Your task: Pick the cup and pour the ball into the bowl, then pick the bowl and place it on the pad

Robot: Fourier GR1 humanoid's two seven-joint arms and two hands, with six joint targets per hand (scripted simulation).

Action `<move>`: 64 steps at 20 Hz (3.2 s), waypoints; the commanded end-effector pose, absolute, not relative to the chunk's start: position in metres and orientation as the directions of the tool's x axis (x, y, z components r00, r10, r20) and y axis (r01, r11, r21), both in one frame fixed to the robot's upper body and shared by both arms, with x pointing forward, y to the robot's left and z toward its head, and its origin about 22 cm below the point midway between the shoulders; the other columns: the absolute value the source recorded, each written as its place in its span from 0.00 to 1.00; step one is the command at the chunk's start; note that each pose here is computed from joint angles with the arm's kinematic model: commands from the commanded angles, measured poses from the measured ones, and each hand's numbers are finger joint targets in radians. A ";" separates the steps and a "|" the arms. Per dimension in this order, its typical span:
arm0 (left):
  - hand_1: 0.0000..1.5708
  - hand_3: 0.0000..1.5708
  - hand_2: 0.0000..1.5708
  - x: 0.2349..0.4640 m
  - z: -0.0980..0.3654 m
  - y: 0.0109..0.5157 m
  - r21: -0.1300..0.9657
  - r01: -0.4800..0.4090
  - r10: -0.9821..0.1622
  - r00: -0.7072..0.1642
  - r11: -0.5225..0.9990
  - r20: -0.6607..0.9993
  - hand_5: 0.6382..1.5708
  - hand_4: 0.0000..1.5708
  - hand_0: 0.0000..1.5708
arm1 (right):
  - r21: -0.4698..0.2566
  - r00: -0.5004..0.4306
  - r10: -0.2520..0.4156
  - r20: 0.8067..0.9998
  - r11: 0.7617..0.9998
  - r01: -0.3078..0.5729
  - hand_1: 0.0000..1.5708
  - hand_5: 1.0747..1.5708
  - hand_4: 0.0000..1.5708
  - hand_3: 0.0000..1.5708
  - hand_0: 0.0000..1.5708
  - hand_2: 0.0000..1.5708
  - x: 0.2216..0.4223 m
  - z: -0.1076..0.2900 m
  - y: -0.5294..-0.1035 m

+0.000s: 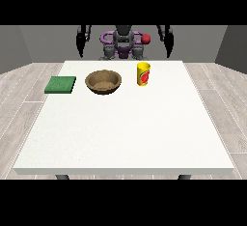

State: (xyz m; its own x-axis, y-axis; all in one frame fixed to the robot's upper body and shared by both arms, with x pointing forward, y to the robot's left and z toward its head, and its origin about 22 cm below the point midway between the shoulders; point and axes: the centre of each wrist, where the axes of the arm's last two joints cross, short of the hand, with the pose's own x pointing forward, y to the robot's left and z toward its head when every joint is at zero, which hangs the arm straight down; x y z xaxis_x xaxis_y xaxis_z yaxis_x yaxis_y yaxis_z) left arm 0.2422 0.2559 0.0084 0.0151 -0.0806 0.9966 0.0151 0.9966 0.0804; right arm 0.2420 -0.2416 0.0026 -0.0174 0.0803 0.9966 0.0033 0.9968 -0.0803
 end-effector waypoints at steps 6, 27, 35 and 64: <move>0.00 0.00 0.00 0.246 0.044 0.262 0.120 0.027 -0.119 -0.023 0.992 0.993 0.99 0.00 0.00 | -0.124 -0.021 0.124 0.992 0.992 0.015 0.00 1.00 0.00 0.00 0.00 0.00 0.242 0.033 -0.254; 0.00 0.00 0.00 0.281 0.013 0.281 -0.026 -0.066 0.000 -0.365 0.997 0.931 0.95 0.00 0.00 | -0.015 -0.258 0.005 0.966 0.999 -0.038 0.00 1.00 0.00 0.00 0.00 0.00 0.254 0.049 -0.332; 0.00 0.00 0.00 0.303 -0.031 0.234 -0.006 -0.112 -0.038 -0.381 0.994 0.924 0.94 0.00 0.00 | -0.059 -0.332 0.029 0.943 0.995 -0.079 0.00 1.00 0.00 0.00 0.00 0.00 0.270 0.061 -0.337; 0.84 1.00 1.00 0.323 -0.093 0.203 0.296 -0.272 -0.387 -0.398 0.916 0.832 0.66 0.94 0.84 | -0.064 -0.372 0.028 0.928 0.994 -0.084 0.00 1.00 0.00 0.00 0.00 0.00 0.293 0.065 -0.364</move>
State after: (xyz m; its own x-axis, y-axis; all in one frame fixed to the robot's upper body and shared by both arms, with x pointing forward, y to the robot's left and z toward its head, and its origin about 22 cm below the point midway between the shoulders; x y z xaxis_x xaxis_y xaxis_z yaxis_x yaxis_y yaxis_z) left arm 0.3241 0.2297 -0.0846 -0.4328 -0.3397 0.8350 -0.2849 0.9304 0.2308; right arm 0.2858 -0.3457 0.0583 -0.3689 0.0127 0.9294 -0.1155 0.9915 -0.0594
